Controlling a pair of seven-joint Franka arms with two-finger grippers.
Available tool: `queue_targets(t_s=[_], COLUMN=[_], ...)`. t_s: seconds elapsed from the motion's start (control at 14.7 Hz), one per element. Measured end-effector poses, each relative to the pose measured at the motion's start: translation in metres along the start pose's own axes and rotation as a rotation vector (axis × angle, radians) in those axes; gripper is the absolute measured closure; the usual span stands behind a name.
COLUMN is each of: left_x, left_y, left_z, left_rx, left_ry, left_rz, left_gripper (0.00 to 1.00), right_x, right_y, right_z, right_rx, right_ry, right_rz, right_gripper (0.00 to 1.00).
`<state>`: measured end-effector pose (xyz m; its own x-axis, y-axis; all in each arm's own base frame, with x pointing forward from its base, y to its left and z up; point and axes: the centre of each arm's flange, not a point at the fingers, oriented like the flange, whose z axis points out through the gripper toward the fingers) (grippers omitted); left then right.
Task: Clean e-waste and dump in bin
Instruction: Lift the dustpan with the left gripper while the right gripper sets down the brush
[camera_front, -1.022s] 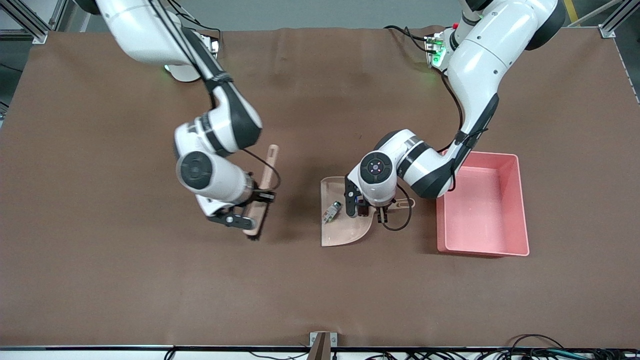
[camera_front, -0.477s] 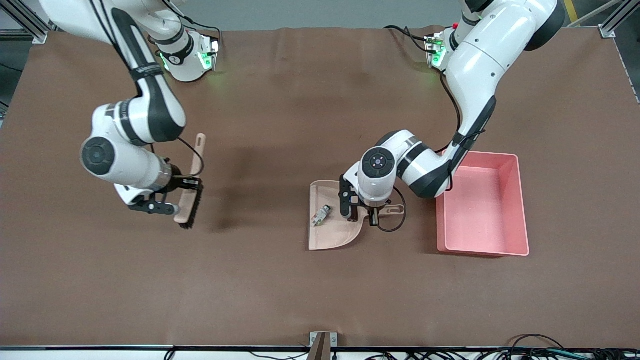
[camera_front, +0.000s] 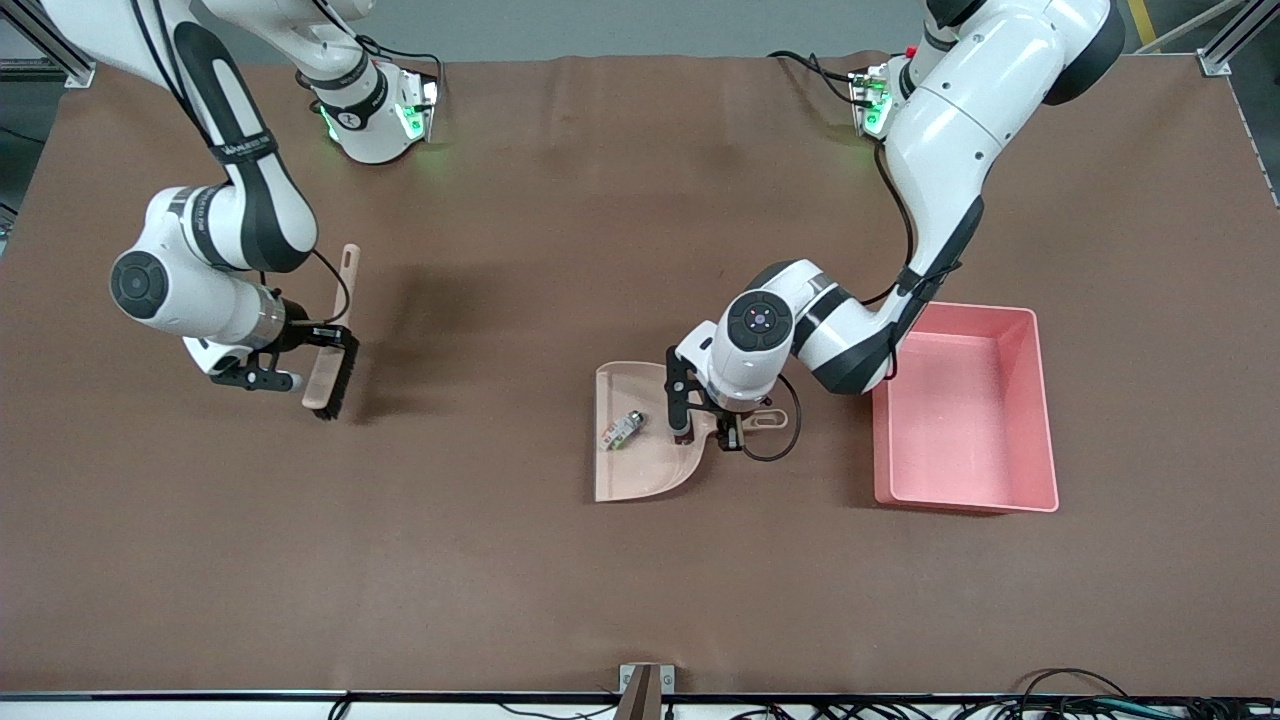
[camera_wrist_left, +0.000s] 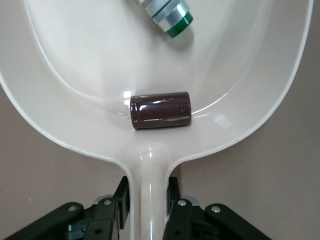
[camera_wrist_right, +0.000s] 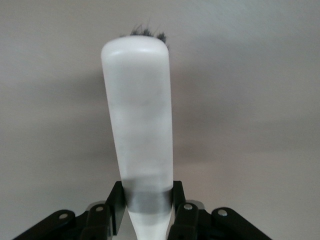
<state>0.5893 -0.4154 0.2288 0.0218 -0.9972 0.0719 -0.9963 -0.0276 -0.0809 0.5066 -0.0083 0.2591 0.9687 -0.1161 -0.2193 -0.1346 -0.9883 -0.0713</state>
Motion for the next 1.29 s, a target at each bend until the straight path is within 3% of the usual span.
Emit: queue_targets(t_s=[0.27,0.48,0.82,1.29], left_x=[0.013,0.013,-0.017,-0.079], left_y=[0.0,-0.01,-0.027,-0.054], left_z=[-0.012,-0.035,-0.073,-0.136], left_rx=[0.01,0.017,-0.028,-0.035], left_ry=[0.052,0.069,0.01,-0.064], left_rz=[-0.008,-0.026,-0.077,-0.154], left_gripper=[0.66,0.66,0.66,0.66], right_x=[-0.012,-0.027,-0.032,-0.03], right_y=[0.068,0.075,0.073,0.076], right_z=[0.01,0.036,0.043,0.043], right_rx=[-0.015,-0.022,-0.023,-0.024], right_ry=[0.022,0.046,0.044,0.061], right_rz=[0.008,0.008,0.003,0.011], right_gripper=[0.58,0.58,0.58,0.58])
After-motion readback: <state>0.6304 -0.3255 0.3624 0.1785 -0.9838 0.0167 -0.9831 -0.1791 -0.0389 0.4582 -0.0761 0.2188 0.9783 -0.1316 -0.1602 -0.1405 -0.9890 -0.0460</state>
